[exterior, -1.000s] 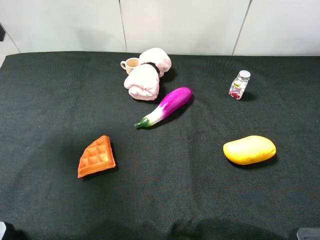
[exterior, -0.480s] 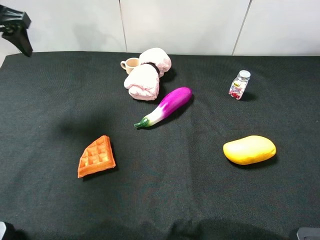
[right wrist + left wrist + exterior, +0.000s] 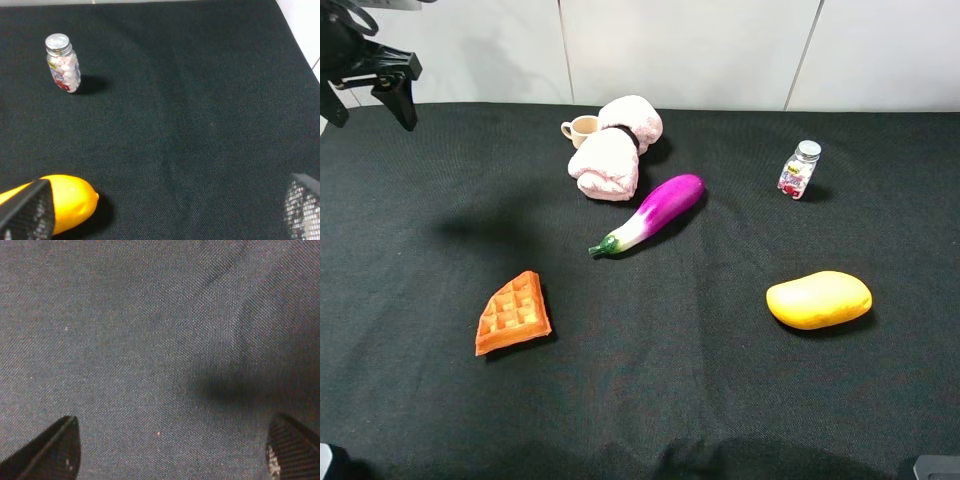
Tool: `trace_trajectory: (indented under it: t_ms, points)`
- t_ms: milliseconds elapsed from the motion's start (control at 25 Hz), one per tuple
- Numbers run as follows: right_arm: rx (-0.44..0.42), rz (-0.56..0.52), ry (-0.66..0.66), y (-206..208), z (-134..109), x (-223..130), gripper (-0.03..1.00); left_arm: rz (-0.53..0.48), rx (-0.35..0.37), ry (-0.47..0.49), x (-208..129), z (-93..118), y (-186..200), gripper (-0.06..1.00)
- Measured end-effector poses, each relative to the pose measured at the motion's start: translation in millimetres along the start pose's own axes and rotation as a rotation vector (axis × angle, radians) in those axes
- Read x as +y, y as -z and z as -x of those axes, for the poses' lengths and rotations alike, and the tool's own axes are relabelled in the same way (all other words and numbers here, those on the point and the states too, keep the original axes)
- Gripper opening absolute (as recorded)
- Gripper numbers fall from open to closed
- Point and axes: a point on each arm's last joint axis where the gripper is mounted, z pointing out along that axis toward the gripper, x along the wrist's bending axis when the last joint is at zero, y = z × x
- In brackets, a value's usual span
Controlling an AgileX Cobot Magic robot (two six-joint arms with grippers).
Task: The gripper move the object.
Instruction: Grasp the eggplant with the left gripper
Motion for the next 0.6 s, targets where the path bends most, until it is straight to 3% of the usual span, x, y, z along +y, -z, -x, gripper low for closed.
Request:
trace_trajectory:
  t_ms: [280,600]
  points:
    - [0.0,0.0,0.0,0.0,0.0,0.0,0.69,-0.019,-0.004,-0.031,8.7,12.0,-11.3,0.79]
    - [0.001,0.0,0.0,0.0,-0.1,0.0,0.69,0.012,-0.024,-0.15,29.1,61.7,-17.3,0.79]
